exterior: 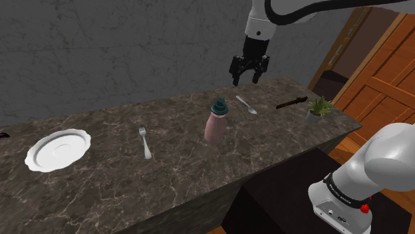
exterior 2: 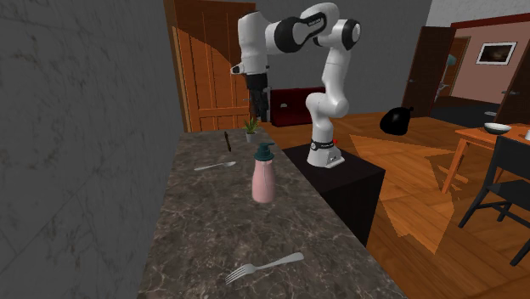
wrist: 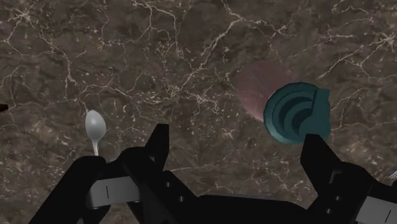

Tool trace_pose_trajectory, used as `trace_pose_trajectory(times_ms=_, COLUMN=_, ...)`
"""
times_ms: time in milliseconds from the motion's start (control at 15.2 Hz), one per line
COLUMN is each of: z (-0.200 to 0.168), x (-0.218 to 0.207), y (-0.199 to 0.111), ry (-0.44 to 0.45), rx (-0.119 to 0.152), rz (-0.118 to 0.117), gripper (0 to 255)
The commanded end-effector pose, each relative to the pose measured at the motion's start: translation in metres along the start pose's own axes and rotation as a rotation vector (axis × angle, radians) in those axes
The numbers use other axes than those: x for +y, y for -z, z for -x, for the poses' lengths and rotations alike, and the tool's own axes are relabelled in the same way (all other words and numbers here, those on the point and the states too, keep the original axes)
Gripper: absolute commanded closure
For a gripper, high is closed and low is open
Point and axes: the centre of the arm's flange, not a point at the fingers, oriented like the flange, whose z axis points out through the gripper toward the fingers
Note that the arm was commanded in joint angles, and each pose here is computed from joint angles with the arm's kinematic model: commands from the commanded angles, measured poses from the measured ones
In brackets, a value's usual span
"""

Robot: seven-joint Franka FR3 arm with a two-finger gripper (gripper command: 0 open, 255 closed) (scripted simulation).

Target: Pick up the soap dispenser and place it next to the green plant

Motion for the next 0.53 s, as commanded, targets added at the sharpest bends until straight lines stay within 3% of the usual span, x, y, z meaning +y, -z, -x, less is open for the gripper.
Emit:
trace_pose_trajectory(times_ms=0, z=-0.015, x=-0.018, y=-0.018, ry=-0.011, rx=-0.028, rz=0.010, gripper=0)
trace_pose_trajectory(times_ms=462, z=-0.068, x=-0.074, y=-0.086, ry=-0.049, rx=-0.121, rz=0.047, gripper=0)
